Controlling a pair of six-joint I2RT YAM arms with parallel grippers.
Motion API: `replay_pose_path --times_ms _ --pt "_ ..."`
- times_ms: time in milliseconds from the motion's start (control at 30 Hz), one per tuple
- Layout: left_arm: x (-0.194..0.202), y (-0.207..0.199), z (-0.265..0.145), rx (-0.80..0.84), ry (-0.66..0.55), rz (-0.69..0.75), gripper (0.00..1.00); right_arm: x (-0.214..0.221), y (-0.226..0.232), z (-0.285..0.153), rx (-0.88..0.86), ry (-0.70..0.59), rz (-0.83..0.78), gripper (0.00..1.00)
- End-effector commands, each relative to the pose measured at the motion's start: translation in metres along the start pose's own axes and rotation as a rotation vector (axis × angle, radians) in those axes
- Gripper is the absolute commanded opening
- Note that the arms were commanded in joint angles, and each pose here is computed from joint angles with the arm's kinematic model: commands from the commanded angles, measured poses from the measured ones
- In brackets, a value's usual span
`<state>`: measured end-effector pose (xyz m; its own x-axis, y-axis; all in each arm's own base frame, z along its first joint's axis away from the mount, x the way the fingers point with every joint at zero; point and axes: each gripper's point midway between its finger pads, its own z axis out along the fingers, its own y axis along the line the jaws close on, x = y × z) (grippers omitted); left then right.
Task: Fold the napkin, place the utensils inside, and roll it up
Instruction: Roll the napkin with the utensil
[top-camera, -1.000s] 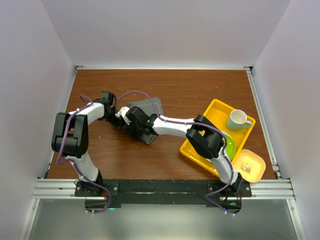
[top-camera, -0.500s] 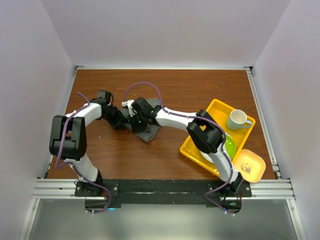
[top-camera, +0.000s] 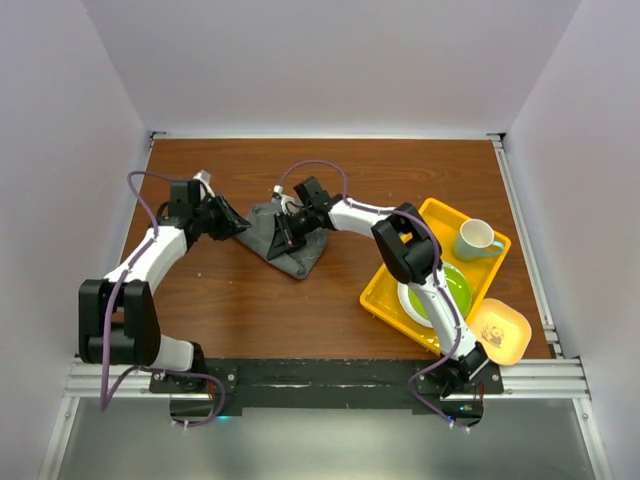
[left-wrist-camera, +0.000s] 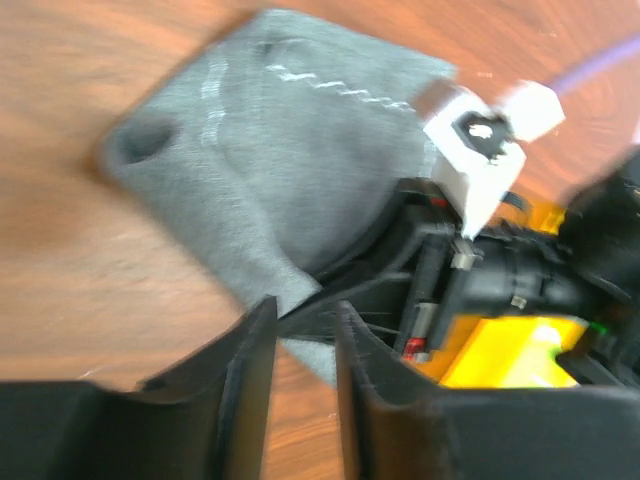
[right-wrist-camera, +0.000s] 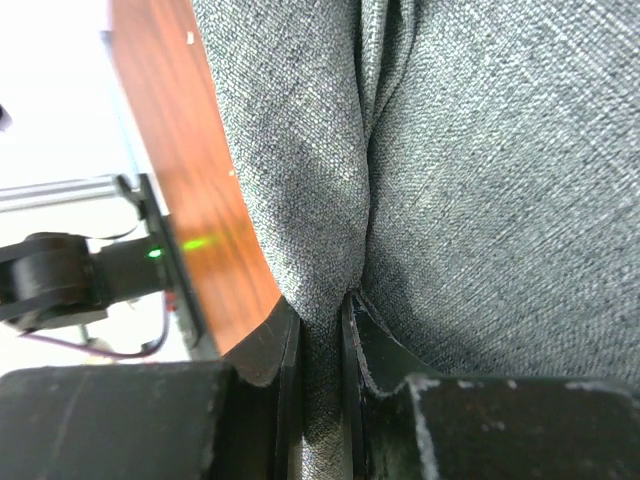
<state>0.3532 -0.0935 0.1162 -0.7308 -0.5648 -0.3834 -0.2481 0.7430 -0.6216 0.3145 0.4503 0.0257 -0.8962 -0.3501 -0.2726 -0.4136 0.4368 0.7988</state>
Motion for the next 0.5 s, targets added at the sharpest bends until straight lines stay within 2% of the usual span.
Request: replay_pose_path --times_ms 0,133,333,433,467 --pt "0.005 -0.03 0.019 0.261 0.011 0.018 0.16 0.042 -0.032 0.008 0.002 0.11 0.227 0.0" --pt "0.016 -0.023 0.04 0.304 0.044 -0.003 0.01 0.046 -0.044 0.009 -0.014 0.094 0.258 0.0" --pt "0.025 -0.009 0.066 0.318 0.061 -0.013 0.0 0.047 -0.053 0.008 -0.019 0.079 0.26 0.0" --pt "0.029 0.002 0.079 0.299 0.056 -0.022 0.0 0.042 -0.052 0.003 0.001 0.069 0.242 0.09" --pt "0.033 0.009 0.082 0.276 0.071 -0.032 0.0 0.041 -0.052 0.002 0.01 0.071 0.241 0.16"
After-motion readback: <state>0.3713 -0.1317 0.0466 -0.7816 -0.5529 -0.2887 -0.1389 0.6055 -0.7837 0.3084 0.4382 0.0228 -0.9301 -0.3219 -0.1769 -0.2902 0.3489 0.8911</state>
